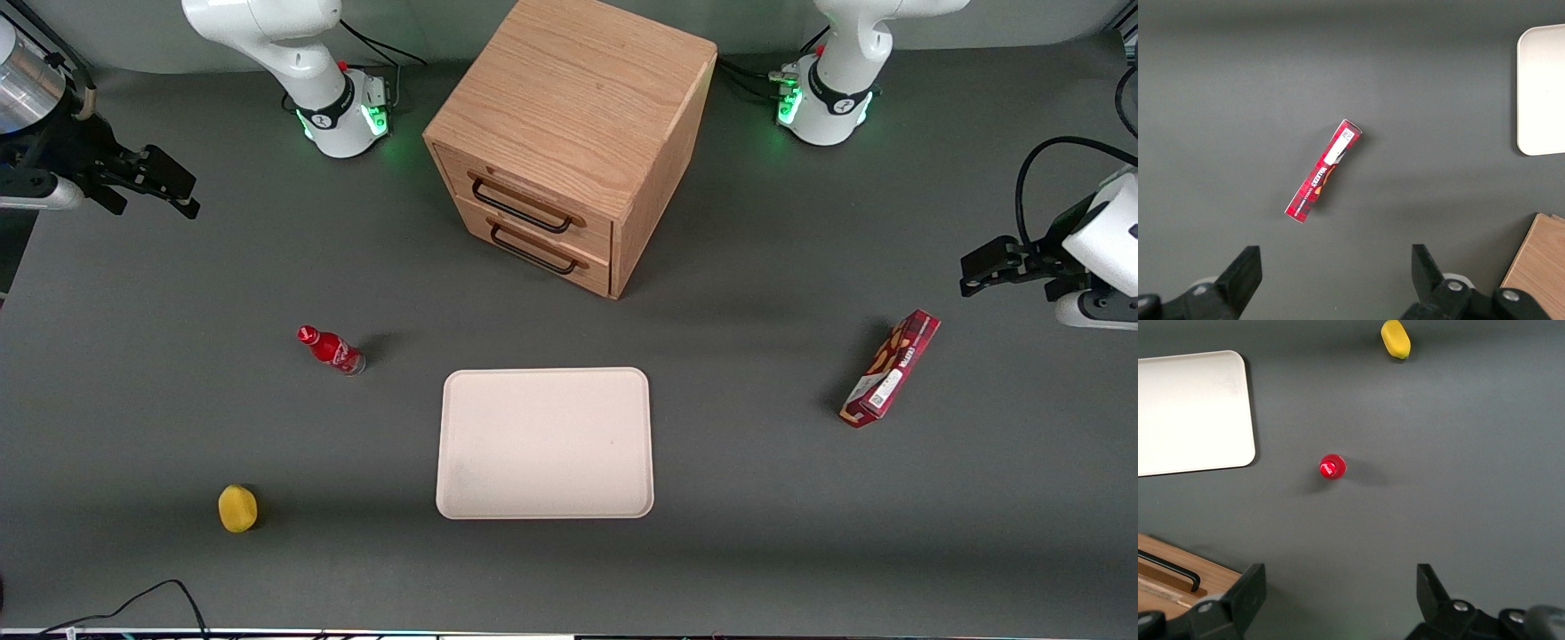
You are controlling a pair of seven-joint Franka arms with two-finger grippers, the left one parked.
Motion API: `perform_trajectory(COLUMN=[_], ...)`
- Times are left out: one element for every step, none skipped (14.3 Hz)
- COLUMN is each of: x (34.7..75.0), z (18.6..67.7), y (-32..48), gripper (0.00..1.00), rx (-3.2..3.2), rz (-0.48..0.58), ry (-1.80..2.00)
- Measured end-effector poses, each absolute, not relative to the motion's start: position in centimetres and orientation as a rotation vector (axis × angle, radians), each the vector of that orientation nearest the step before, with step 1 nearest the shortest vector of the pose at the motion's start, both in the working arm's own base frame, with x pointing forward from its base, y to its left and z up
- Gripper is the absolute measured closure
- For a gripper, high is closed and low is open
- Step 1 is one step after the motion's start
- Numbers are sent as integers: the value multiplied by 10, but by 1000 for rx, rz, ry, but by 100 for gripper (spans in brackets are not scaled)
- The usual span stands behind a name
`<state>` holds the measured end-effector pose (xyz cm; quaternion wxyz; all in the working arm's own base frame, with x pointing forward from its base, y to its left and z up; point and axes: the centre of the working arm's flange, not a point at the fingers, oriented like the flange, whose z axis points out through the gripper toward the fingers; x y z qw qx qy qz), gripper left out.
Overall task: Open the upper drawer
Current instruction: 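Move the right gripper to the upper drawer's black handle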
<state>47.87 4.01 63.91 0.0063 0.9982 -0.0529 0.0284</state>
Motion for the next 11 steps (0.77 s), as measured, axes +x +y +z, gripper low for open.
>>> perform_trajectory(x=[479,478,478,477,477,476,475,474,472,467,463], z=[640,640,639,639,640,641,641,643,644,647,650], y=[40,40,40,40,39,39,41,49,65,87,110], gripper=[0,0,0,0,0,0,0,0,0,0,0], rx=[3123,3123,3123,3122,3122,3122,3121,3120,3122,3135,3162], rz=[89,86,79,72,66,62,53,49,46,36,32], ry=[-166,-166,-166,-167,-168,-167,-153,-108,-45,16,74])
